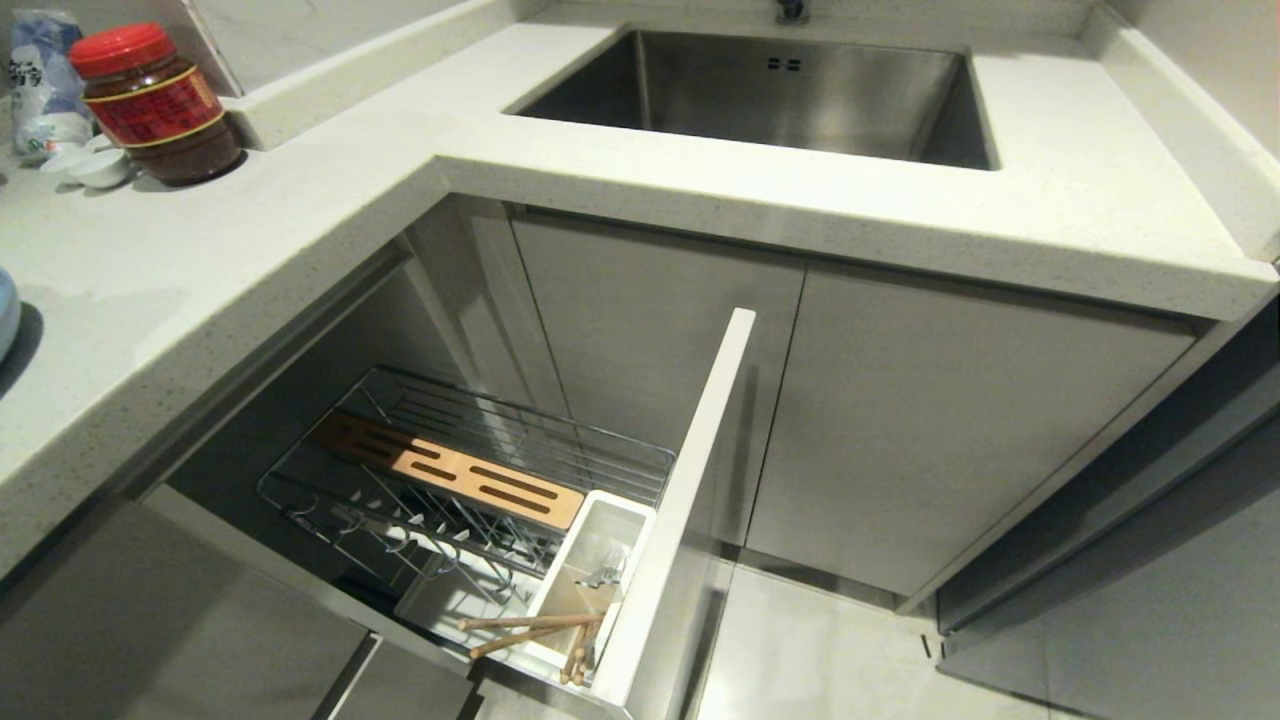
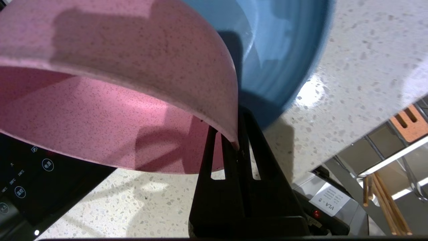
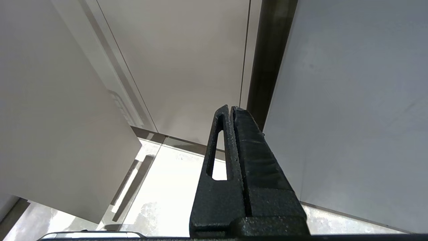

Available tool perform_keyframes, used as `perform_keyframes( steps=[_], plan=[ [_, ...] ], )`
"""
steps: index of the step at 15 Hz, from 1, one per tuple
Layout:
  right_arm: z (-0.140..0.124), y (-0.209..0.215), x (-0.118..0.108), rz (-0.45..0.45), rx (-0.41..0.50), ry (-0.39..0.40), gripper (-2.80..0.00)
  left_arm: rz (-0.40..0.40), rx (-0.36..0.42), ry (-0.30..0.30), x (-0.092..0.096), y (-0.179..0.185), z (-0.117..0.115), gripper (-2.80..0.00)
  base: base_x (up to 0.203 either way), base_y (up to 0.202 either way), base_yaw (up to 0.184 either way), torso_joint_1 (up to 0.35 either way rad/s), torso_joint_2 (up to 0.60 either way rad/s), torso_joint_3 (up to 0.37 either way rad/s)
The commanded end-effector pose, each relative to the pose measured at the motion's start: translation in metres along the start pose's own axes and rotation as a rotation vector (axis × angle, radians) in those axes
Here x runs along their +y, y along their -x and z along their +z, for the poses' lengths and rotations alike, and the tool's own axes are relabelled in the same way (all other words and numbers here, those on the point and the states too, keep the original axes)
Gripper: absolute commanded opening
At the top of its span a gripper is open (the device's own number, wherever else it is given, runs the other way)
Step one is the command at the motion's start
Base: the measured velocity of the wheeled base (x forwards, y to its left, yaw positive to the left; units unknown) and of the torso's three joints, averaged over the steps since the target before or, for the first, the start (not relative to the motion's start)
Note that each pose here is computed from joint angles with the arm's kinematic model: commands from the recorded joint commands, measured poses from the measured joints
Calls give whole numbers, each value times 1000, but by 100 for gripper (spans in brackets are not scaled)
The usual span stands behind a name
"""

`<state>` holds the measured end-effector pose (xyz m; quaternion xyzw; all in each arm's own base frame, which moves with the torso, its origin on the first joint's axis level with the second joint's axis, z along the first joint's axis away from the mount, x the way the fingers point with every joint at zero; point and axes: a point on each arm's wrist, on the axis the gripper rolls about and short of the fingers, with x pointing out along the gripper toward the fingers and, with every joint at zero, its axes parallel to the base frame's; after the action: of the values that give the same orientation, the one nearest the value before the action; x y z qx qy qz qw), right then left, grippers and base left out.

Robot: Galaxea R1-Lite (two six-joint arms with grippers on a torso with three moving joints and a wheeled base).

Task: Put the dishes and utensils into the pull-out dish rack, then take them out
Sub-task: Take the bowl out of the cupboard, then take the chopsticks out of the cupboard

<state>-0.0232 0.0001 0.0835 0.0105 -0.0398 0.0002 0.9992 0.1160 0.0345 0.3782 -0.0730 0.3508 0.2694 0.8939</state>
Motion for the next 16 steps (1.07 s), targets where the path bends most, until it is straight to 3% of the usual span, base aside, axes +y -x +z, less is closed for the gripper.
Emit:
perform_keyframes(
  steps=[1,2,3,6,11,12,15,16],
  plan=[
    [-7,-1,0,-1,24,0,-280,16,37,-5,-2,-10,3,-280,0,0,0,0,0,0],
    [-7,-1,0,0,24,0,-280,17,37,-3,-2,-10,3,-280,0,0,0,0,0,0],
    [-7,-1,0,0,24,0,-280,18,36,0,-2,-11,4,0,0,0,0,0,0,0],
    [-7,-1,0,0,24,0,-280,21,-3,18,1,-4,3,0,0,0,0,0,0,0],
    [-7,-1,0,0,24,0,-280,31,-178,86,14,31,-6,0,0,0,0,0,0,0],
    [-7,-1,0,0,26,0,-280,17,-251,110,18,42,-9,0,0,0,0,0,0,0],
    [-7,-1,0,0,24,0,-280,-76,-603,260,24,72,-3,0,0,0,0,0,0,0],
    [-7,-1,0,0,24,0,-280,-126,-728,315,26,83,-3,-280,0,0,0,0,0,0]
  ],
)
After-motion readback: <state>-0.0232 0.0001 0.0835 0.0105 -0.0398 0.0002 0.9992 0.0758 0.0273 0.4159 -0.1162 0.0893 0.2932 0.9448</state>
